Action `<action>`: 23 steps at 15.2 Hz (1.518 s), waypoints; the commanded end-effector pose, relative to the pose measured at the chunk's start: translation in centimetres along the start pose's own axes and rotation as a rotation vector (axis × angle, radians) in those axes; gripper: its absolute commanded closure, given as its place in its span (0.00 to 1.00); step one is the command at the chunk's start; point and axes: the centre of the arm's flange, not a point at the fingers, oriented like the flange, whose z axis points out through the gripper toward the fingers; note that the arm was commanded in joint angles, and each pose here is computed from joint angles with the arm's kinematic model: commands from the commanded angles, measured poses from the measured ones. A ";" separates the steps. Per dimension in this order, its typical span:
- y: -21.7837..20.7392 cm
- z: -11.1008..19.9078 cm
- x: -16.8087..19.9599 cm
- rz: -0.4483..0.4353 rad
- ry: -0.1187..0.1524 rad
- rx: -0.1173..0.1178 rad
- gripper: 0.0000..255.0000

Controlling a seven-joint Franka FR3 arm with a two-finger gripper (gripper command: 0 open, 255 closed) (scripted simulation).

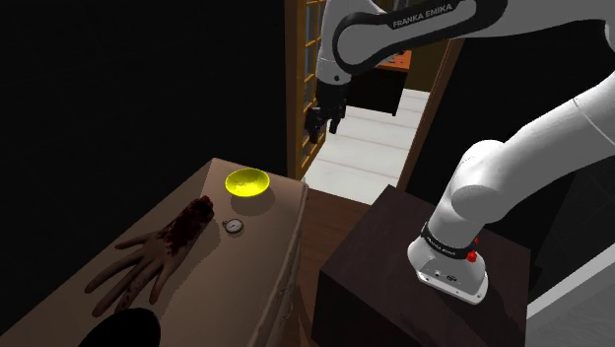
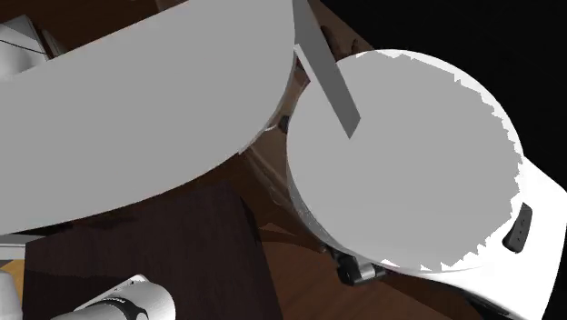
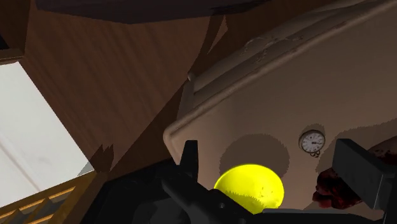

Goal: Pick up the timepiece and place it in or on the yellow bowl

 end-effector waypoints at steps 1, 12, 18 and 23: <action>-1.5 2.1 1.2 -0.005 0.000 -0.003 0.00; -9.0 13.0 7.7 -0.030 -0.010 -0.022 0.00; -13.0 19.0 11.2 -0.044 -0.015 -0.033 0.00; -16.3 24.1 14.0 -0.056 -0.019 -0.042 0.00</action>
